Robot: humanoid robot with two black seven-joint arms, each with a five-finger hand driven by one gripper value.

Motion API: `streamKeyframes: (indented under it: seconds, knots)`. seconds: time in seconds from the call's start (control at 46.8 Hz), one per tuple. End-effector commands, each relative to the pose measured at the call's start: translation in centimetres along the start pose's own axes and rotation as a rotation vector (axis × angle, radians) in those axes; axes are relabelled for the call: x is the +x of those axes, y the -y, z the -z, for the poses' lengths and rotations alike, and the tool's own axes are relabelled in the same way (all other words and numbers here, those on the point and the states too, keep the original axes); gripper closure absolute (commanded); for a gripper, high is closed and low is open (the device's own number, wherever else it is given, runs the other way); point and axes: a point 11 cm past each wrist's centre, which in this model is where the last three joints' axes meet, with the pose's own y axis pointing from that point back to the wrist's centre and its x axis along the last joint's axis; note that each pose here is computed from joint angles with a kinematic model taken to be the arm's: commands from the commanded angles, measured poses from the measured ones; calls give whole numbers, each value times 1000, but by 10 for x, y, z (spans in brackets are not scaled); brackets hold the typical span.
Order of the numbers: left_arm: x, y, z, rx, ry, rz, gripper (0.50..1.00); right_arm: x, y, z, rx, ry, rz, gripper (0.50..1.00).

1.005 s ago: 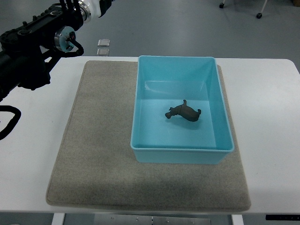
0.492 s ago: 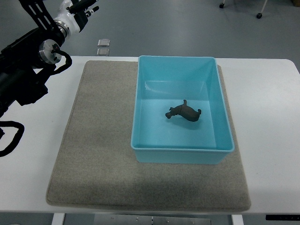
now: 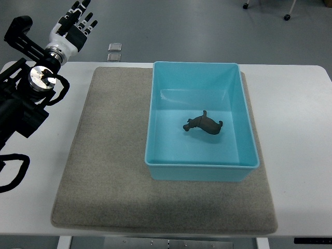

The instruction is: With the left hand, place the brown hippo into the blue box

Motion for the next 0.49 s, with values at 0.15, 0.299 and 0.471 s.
streamKeyframes:
  seconds: [0.15,0.299,0.471]
  knots:
    - [1,-1,-6,-23,-36,8,504,0,0,0,0,0,0,564]
    - [13,-6,0,-24,-62,-6,506,0,0,0,0,0,0,564]
    - [12,-6,0,-24,-66,8,506,0,0,0,0,0,0,564]
